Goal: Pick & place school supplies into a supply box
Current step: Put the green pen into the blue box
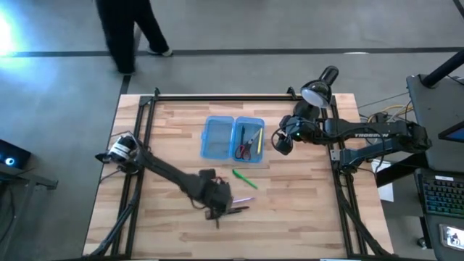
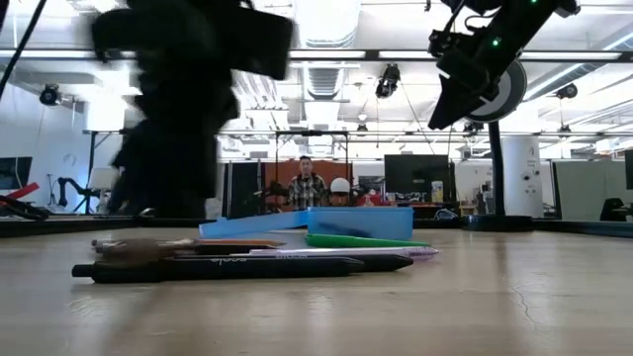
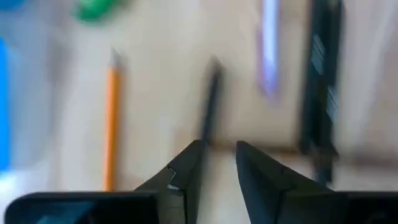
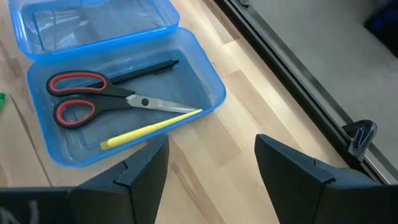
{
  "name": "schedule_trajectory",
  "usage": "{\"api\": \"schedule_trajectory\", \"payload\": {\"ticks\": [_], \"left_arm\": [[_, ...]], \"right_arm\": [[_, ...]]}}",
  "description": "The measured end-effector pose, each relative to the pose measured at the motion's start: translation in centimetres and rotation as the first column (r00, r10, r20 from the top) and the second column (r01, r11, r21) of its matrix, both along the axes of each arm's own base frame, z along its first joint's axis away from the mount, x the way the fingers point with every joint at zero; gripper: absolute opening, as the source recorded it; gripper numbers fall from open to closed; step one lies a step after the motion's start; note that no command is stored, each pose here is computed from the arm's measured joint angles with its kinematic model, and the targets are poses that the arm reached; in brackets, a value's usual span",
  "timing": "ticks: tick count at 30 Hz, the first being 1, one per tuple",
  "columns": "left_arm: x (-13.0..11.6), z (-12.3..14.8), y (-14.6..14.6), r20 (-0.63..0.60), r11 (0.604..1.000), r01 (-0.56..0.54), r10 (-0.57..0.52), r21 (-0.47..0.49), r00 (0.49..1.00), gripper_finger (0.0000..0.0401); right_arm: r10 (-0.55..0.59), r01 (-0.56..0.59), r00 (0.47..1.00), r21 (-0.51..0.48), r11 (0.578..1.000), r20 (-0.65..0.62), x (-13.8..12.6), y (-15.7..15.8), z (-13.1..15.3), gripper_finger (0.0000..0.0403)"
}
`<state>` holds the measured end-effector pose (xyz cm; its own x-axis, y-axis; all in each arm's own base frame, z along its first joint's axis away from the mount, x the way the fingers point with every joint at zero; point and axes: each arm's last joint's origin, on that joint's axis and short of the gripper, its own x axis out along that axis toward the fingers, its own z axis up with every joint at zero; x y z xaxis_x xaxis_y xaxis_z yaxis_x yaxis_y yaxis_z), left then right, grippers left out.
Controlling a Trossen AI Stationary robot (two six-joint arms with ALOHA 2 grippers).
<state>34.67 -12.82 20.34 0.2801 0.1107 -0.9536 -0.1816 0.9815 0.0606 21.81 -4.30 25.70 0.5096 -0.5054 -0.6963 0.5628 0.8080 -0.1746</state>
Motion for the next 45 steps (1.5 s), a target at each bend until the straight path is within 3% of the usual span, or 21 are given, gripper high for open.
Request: {"api": "schedule_trajectory", "payload": {"ticks": [2,5,10,13,14,21,26,32,45], "left_arm": [[1.2,0.4,1.4,0.055,0.993,0.093,-0.097,0.075,0.994,0.0083],[3.4,0.9,4.0,0.144,0.945,0.272,-0.299,0.182,0.943,0.0083],[5.2,-0.4,9.7,0.119,0.901,0.379,-0.408,0.209,0.905,0.0083],[5.6,-1.4,10.8,0.074,0.838,0.508,-0.53,0.198,0.845,0.0083],[5.7,-1.5,11.0,0.091,0.834,0.527,-0.545,0.166,0.834,0.0083],[6.8,-1.4,11.3,0.164,0.84,0.522,-0.542,0.15,0.824,0.0083],[7.5,-2.6,10.5,0.192,0.809,0.577,-0.588,0.114,0.786,0.0083],[8.3,-4.1,10.2,0.199,0.782,0.604,-0.623,0.152,0.756,0.0083],[8.1,-5.2,10.2,0.151,0.782,0.613,-0.624,0.115,0.767,0.0083]], "right_arm": [[0.0,0.0,1.0,0.0,1.0,-0.001,0.0,0.0,-0.1,0.0231],[0.004,-0.004,1.0,-0.002,1.0,-0.01,-0.1,0.0,-0.2,0.0231],[0.004,-0.004,0.999,0.003,1.0,-0.045,-0.3,0.1,-0.4,0.0231],[-0.007,0.008,0.997,0.015,1.0,-0.075,-0.6,0.1,-0.6,0.0231],[-0.014,0.016,0.997,0.021,1.0,-0.082,-0.7,0.1,-0.7,0.0231],[-0.048,0.051,0.994,0.035,0.998,-0.093,-1.0,0.1,-0.8,0.0231],[-0.049,0.051,0.994,0.015,0.999,-0.101,-1.0,0.1,-0.8,0.0231],[-0.046,0.047,0.993,0.013,0.999,-0.106,-1.0,0.1,-0.8,0.0231],[-0.045,0.047,0.992,0.014,0.999,-0.115,-1.1,0.1,-1.0,0.0231]]}}
